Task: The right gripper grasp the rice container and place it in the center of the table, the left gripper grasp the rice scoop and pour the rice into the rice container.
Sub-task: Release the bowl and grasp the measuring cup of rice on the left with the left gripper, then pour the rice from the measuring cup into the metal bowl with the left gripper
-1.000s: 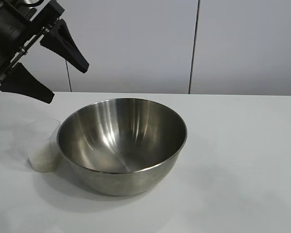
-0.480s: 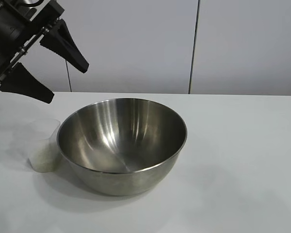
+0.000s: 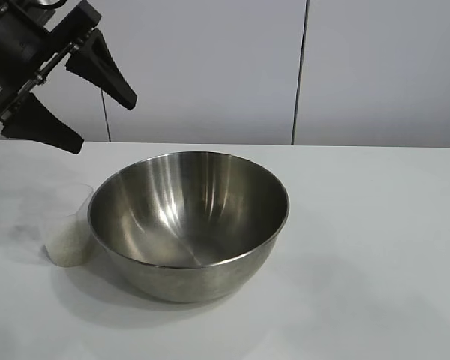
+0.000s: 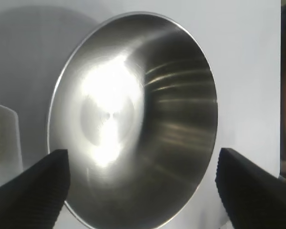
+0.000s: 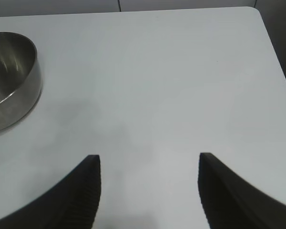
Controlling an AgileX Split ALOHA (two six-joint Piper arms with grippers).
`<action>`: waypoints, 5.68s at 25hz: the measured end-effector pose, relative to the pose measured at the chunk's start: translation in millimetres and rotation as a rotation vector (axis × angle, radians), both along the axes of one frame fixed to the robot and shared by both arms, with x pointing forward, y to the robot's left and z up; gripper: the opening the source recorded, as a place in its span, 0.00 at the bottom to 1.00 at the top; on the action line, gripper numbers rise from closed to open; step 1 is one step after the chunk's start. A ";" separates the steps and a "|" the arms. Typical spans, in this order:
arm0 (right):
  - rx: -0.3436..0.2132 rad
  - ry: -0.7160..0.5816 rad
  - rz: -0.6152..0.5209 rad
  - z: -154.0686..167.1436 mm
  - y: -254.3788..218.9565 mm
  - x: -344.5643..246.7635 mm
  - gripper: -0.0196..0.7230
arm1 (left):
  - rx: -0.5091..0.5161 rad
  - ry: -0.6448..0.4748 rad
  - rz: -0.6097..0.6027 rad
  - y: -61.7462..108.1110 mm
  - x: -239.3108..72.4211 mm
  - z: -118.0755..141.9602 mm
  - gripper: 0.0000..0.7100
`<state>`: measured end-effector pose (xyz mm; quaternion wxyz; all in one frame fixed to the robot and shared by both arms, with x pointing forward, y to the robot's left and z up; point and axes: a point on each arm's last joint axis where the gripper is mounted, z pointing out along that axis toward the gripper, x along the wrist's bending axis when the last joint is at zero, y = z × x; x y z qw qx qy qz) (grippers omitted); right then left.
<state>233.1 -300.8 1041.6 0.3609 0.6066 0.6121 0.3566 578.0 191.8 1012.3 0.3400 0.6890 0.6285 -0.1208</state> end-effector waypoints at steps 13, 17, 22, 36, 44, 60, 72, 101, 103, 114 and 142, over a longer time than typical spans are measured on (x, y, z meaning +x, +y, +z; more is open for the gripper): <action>0.000 0.000 0.000 0.0 0.0 0.0 0.58 | 0.403 -0.354 -0.028 29.5 27.2 0.6 0.85; 0.000 0.000 0.000 0.0 0.0 0.0 0.58 | 0.551 -0.544 0.027 42.5 34.0 23.9 0.85; 0.000 0.000 0.000 0.0 0.0 0.0 0.58 | 0.549 -0.690 0.288 56.8 21.1 76.6 0.85; 0.000 0.000 0.000 0.0 0.0 0.0 0.58 | 0.402 -0.747 0.147 47.7 -79.2 1.0 0.83; 0.000 0.000 0.000 0.0 0.0 0.0 0.58 | 0.399 -0.662 0.086 65.5 -109.1 -44.0 0.71; 0.001 -0.002 0.001 0.1 0.1 0.1 0.58 | 0.315 -0.797 0.096 95.6 -107.2 -100.2 0.71; 0.001 -0.002 0.001 0.1 0.1 0.1 0.58 | 0.380 -0.805 0.027 97.7 -99.4 -143.4 0.70; 0.001 -0.002 0.001 0.1 0.1 0.1 0.58 | 0.365 -0.900 0.018 98.8 -68.5 -172.9 0.70; 0.001 -0.002 0.001 0.1 0.1 0.1 0.58 | 0.343 -0.894 0.044 99.0 -66.0 -171.7 0.70; 0.001 -0.004 0.001 0.3 0.1 0.2 0.58 | 0.322 -0.885 0.068 99.1 -64.7 -171.0 0.50; 0.001 -0.003 0.001 0.2 0.1 0.1 0.58 | 0.586 -1.362 -0.348 10.4 -76.8 -33.5 0.01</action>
